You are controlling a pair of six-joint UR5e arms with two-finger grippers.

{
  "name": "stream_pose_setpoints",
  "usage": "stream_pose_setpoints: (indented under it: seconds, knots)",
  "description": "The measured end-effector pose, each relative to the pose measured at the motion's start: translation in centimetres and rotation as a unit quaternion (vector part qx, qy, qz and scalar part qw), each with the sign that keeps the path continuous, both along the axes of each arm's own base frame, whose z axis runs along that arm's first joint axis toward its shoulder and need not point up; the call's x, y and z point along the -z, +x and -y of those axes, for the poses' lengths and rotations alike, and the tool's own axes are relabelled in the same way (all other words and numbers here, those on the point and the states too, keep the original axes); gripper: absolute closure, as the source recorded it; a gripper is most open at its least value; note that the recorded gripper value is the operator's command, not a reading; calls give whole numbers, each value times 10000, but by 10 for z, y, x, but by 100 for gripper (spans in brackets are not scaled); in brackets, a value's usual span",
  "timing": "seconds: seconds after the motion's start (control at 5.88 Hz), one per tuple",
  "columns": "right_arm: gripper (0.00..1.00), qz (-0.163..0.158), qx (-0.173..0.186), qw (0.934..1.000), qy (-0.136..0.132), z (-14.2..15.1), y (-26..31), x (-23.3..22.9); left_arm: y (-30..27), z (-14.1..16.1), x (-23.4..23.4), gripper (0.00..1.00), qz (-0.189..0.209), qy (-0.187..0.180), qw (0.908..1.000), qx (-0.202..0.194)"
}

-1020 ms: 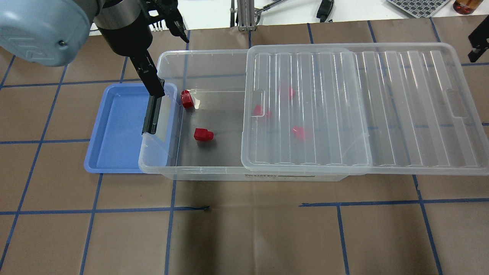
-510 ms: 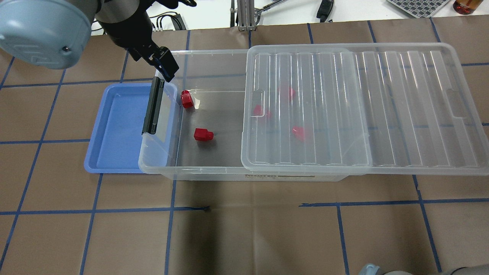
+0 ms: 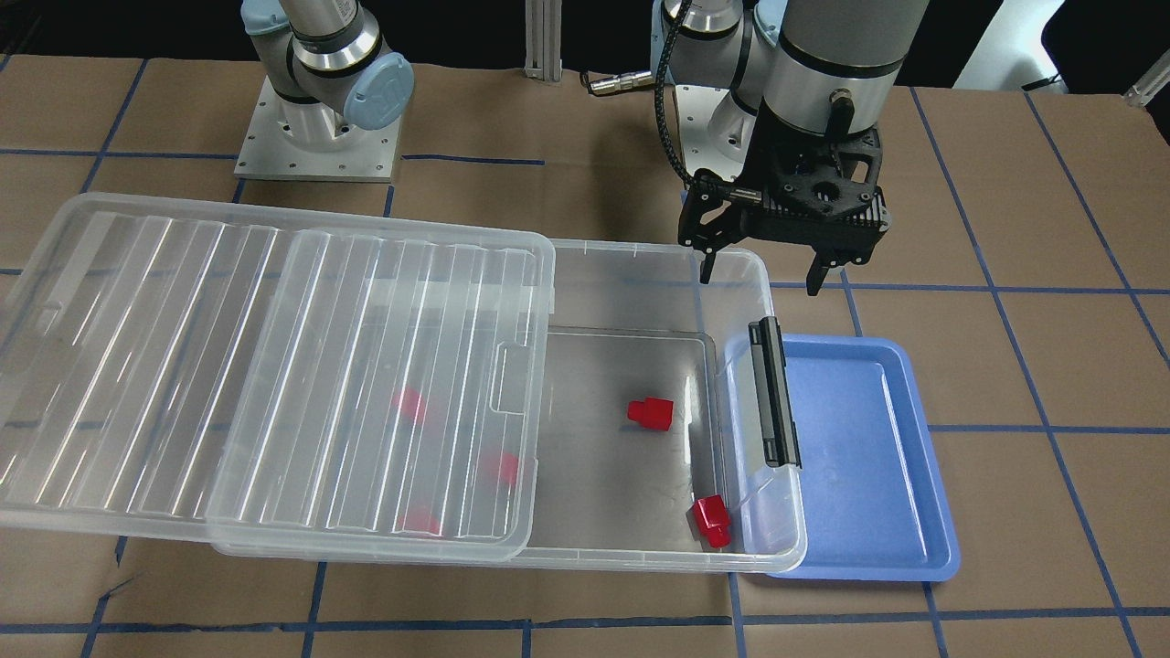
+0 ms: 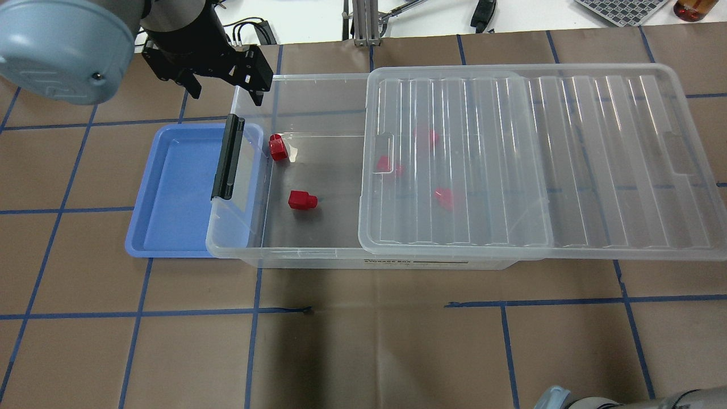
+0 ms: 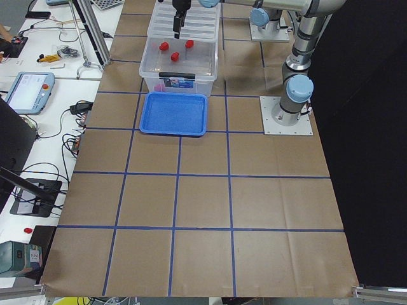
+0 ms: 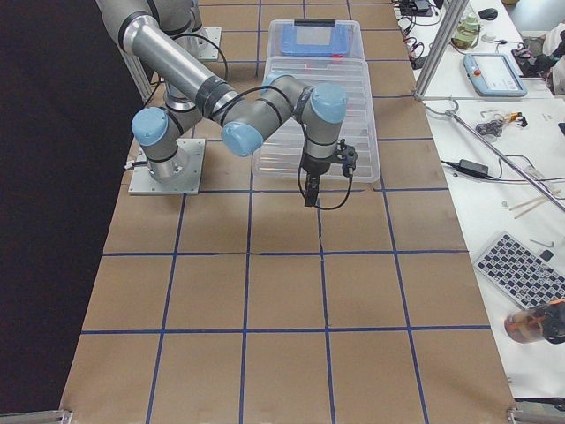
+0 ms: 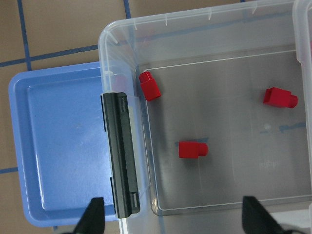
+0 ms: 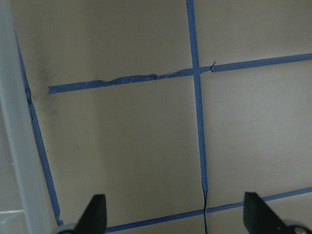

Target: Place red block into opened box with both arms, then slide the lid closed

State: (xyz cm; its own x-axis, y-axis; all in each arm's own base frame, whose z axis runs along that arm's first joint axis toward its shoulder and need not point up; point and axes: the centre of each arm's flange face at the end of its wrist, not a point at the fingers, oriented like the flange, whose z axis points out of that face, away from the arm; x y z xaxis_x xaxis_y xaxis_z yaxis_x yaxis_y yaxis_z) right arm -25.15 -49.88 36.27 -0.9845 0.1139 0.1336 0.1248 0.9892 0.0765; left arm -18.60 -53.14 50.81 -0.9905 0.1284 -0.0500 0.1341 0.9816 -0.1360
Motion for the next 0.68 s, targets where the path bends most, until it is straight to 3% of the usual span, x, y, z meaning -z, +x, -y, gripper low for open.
stream_pose_setpoints:
  seconds: [0.68]
  knots:
    - [0,290,41,9996,-64,-5,11,7,1,0,-1,2,-7,-22,9998,-204]
